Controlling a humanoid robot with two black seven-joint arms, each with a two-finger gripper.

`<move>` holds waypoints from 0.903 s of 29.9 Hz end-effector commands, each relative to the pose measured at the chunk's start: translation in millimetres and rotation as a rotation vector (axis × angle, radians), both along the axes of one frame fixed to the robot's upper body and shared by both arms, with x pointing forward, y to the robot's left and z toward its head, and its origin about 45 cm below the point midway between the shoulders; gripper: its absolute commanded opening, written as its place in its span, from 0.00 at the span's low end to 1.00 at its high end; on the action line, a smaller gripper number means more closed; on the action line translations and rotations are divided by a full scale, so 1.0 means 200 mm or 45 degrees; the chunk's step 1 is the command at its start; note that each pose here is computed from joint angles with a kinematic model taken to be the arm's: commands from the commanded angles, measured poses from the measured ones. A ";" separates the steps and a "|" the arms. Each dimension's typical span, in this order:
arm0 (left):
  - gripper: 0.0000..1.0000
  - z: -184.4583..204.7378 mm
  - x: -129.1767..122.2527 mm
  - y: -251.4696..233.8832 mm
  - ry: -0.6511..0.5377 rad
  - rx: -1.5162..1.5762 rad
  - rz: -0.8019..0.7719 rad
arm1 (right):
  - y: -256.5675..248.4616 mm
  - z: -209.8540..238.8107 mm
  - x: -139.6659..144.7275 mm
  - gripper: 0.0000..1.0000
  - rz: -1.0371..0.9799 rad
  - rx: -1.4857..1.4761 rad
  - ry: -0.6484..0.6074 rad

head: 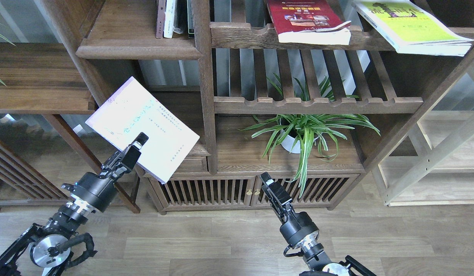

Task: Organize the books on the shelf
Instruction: 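Lift the white book with the left gripper up toward the upper shelf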

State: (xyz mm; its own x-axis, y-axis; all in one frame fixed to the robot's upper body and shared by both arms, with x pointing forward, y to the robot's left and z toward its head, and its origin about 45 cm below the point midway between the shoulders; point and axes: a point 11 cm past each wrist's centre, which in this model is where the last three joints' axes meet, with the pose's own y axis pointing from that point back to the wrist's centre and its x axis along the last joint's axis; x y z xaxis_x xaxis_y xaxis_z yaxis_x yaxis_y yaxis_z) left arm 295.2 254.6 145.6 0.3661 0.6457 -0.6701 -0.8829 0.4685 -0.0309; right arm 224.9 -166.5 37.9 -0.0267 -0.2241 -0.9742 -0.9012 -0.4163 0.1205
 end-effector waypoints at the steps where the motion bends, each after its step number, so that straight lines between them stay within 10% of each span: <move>1: 0.03 0.01 -0.02 0.02 -0.031 0.074 0.007 | 0.00 0.00 0.00 0.69 0.000 -0.002 0.001; 27: 0.03 0.10 -0.02 0.34 -0.078 0.530 0.055 | -0.01 0.00 0.03 0.81 0.003 -0.017 -0.005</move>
State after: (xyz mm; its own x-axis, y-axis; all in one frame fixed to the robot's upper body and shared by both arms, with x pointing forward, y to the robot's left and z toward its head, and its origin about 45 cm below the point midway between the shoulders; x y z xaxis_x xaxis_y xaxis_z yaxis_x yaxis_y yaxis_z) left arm 289.2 321.9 158.6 0.3527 0.8678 -0.3500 -0.9061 0.4101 0.1039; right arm 231.3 -168.1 37.5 -0.0218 -0.2354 -0.9717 -0.9012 -0.4161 0.1211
